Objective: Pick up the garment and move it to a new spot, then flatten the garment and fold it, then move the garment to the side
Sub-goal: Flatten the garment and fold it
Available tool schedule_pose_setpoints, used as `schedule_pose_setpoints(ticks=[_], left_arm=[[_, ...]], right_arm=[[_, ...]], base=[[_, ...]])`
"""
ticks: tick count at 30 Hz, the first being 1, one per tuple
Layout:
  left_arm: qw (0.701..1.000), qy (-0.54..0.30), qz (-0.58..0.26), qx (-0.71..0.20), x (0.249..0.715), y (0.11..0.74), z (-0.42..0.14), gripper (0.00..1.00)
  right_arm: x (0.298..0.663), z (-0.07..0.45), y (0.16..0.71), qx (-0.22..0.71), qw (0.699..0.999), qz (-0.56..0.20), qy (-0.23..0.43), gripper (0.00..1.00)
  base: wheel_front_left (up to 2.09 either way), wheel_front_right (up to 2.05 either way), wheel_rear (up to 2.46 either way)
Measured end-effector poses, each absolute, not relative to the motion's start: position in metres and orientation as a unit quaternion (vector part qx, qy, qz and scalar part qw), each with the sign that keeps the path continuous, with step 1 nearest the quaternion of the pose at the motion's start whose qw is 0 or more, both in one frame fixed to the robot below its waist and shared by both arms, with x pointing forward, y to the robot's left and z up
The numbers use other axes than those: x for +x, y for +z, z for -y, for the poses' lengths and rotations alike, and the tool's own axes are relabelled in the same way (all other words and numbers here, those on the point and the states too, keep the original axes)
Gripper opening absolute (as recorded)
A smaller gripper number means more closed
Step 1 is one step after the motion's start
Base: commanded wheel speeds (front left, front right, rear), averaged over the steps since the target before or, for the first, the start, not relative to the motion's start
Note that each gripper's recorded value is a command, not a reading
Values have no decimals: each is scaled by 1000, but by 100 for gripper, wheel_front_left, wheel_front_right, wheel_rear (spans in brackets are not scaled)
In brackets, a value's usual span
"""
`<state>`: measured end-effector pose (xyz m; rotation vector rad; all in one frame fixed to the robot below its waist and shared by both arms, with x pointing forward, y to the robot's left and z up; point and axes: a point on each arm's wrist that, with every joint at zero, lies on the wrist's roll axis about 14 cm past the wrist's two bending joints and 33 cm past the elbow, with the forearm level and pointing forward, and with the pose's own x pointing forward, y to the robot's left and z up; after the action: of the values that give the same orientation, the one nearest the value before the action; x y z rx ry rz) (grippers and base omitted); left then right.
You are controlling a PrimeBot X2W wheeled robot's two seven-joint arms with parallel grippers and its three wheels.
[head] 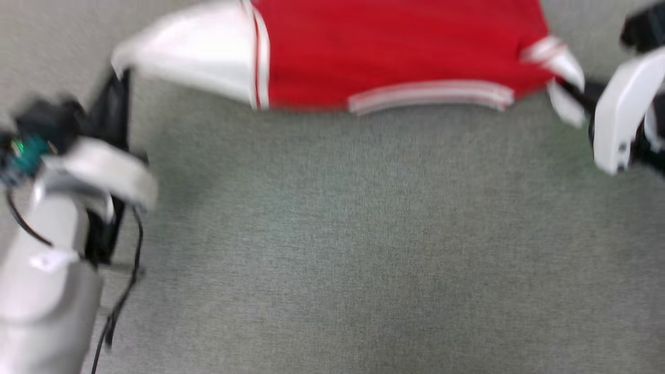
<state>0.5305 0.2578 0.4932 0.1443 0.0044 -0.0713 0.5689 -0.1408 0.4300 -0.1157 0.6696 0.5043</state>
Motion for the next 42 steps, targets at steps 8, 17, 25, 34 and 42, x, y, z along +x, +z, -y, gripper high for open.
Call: schedule_pose_setpoints(ticks=[8, 17, 25, 34, 42], left_arm=[[989, -57, -113, 81, 450, 467, -261, 0], [975, -80, -198, 68, 378, 448, -250, 0], [962, -89, -254, 43, 322, 429, -237, 0], [946, -97, -308, 20, 272, 416, -227, 0], [931, -120, -343, -18, 253, 406, -203, 0]], right_arm=[[503, 157, 433, -38, 888, -389, 241, 0], [446, 170, 433, -13, 873, -429, 234, 0], [386, 181, 421, 18, 843, -483, 235, 0], [324, 196, 408, 26, 811, -537, 230, 0], [298, 200, 401, 20, 802, -552, 228, 0]], base=[[0, 0, 0], [0, 0, 0], [0, 0, 0], [0, 0, 0], [0, 0, 0]])
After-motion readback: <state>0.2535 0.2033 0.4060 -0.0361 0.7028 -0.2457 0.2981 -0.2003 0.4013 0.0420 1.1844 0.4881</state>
